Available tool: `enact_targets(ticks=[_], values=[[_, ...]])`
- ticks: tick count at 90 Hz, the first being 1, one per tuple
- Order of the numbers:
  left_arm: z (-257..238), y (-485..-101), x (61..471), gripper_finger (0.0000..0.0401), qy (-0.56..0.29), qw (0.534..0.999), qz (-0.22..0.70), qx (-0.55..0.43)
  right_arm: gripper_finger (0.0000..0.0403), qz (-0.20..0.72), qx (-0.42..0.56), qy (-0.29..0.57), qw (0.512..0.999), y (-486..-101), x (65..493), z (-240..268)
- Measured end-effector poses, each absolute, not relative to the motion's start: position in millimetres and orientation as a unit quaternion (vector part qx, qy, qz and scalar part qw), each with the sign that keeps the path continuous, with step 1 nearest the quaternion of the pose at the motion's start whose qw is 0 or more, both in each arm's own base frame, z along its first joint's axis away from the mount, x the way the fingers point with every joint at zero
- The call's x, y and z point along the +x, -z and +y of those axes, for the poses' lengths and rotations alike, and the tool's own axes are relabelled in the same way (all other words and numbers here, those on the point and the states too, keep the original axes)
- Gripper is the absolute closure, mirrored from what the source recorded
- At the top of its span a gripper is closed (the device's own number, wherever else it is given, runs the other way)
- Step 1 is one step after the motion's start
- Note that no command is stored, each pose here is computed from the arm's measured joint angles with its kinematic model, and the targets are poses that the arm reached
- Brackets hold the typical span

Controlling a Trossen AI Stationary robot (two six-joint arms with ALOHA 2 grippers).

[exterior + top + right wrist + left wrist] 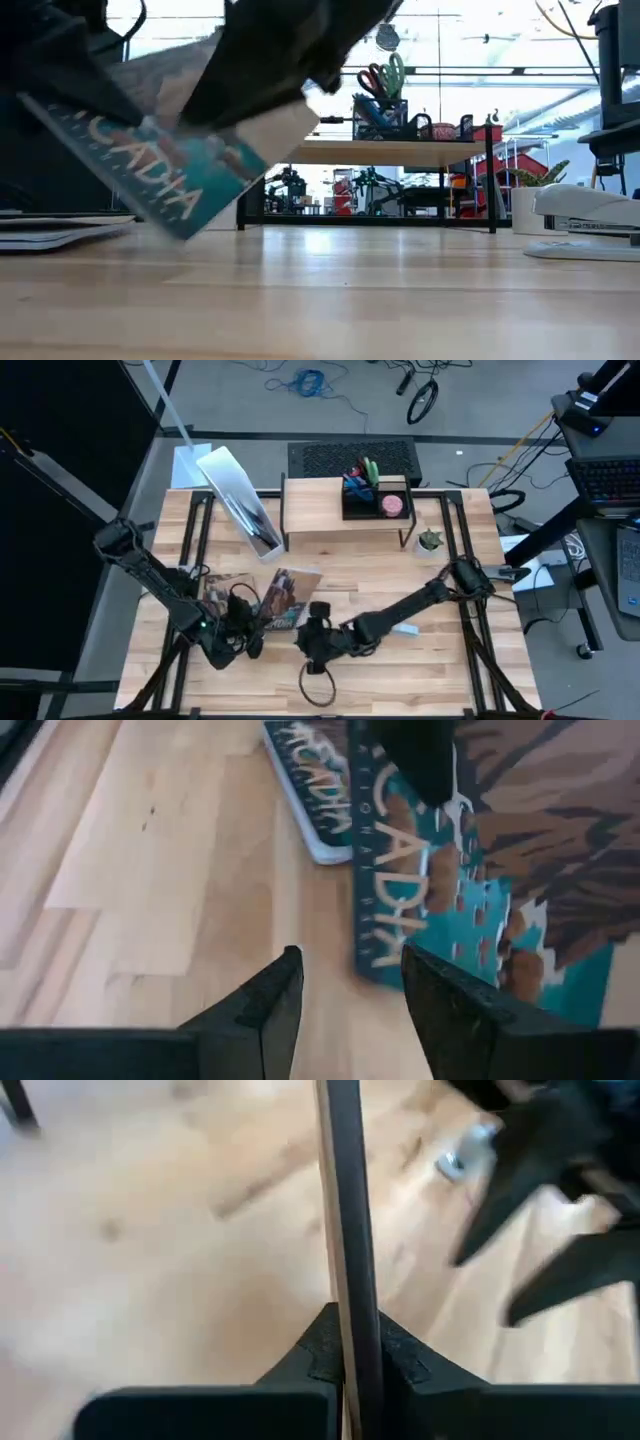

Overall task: Stock shelves
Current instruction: Put the brown book into the white bookshelf

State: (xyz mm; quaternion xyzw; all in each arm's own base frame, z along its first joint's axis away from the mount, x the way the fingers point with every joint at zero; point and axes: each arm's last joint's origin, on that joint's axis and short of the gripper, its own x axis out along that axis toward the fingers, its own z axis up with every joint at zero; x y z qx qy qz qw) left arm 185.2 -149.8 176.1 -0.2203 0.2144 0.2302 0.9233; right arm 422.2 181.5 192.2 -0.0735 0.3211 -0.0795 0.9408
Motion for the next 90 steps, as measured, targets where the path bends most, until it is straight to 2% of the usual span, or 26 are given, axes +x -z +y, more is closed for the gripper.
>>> enact_targets(ticks=[23, 38, 51, 73, 90], values=[[-147, -206, 204, 0.04, -0.289, 0.942, 0.13, -0.112, 0.025, 0.262, -0.088, 0.215, 0.937, -210, 392, 209], [-150, -217, 222, 0.0401, -0.331, 0.939, 0.093, -0.03, 0.025, 0.156, -0.05, 0.335, 0.928, -217, 380, 222], [-148, -216, 242, 0.0401, -0.359, 0.928, 0.095, 0.028, 0.025, 0.053, -0.01, 0.415, 0.908, -226, 376, 228], [-135, -192, 272, 0.0401, -0.394, 0.903, 0.131, 0.108, 0.025, -0.001, 0.025, 0.443, 0.896, -244, 383, 232], [-129, -172, 286, 0.0401, -0.404, 0.887, 0.159, 0.158, 0.025, -0.017, 0.048, 0.449, 0.892, -278, 383, 221]])
